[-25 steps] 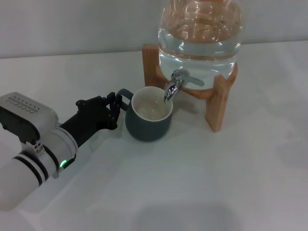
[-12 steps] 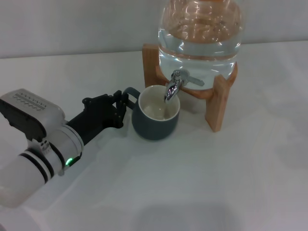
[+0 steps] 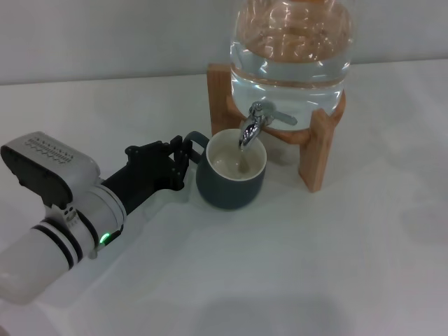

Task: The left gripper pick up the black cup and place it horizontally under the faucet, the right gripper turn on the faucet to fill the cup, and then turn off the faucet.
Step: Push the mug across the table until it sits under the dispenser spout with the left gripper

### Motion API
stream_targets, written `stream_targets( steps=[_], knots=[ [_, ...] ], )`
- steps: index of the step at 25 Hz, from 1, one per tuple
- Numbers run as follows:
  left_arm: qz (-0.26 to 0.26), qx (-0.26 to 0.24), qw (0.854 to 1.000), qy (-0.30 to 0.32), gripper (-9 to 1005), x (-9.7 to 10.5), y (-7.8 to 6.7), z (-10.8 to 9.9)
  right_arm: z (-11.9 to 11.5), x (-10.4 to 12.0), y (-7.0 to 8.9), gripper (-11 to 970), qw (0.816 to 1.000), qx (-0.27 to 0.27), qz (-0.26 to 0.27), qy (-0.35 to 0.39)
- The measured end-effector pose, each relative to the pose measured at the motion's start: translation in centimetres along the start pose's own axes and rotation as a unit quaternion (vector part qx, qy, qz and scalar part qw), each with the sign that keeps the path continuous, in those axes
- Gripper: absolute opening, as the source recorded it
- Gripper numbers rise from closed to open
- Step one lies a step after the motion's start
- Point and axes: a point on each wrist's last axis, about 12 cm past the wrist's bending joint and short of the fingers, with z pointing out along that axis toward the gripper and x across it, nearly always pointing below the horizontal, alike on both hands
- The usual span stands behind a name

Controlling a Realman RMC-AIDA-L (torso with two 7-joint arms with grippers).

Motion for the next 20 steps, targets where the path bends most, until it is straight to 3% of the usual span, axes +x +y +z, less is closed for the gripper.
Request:
stream_targets(
  steps=[20],
  knots=[
    [0.016, 0.025, 0.999, 0.018, 135, -0.5, -0.9, 1.2, 0.1, 0.0, 0.1, 839, 1.000, -0.001, 0.001, -0.001]
  ],
)
